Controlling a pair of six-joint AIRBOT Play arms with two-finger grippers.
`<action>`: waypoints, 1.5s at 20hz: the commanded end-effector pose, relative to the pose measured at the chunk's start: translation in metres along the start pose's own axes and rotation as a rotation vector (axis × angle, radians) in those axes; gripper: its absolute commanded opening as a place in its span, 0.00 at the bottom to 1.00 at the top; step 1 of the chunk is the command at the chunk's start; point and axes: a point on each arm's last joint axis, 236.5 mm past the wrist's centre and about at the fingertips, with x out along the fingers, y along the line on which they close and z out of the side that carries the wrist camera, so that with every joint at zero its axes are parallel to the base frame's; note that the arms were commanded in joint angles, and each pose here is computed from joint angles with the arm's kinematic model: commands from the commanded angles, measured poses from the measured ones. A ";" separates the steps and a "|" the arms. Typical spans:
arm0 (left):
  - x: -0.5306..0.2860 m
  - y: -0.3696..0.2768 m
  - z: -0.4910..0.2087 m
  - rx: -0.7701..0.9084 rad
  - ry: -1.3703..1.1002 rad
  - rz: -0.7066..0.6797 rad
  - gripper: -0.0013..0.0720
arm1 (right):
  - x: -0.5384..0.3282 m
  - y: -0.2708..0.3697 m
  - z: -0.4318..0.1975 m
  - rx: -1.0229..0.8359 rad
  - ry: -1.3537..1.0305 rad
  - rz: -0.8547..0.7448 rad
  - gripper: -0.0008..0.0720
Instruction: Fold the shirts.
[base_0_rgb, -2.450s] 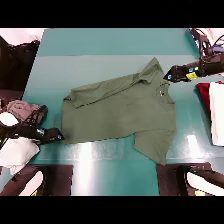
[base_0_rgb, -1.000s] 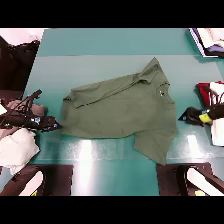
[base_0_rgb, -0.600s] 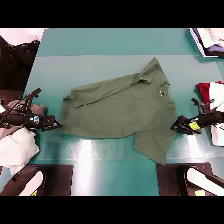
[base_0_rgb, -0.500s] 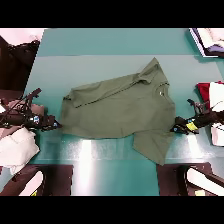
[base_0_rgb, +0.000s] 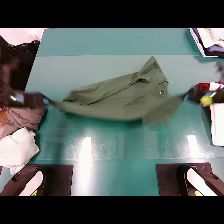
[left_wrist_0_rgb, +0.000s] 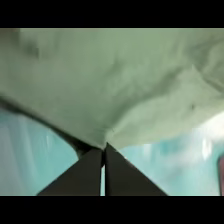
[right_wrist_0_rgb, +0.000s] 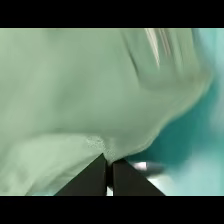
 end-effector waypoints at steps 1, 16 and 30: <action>-0.095 -0.079 0.085 0.233 -0.309 -0.016 0.05 | -0.129 0.096 0.117 -0.176 -0.504 0.100 0.04; -0.272 -0.215 0.103 0.550 -0.744 0.039 0.05 | -0.364 0.200 0.136 -0.511 -0.912 -0.118 0.04; 0.056 0.071 0.110 -0.040 0.023 0.050 0.05 | 0.072 -0.027 0.107 -0.066 0.158 -0.181 0.04</action>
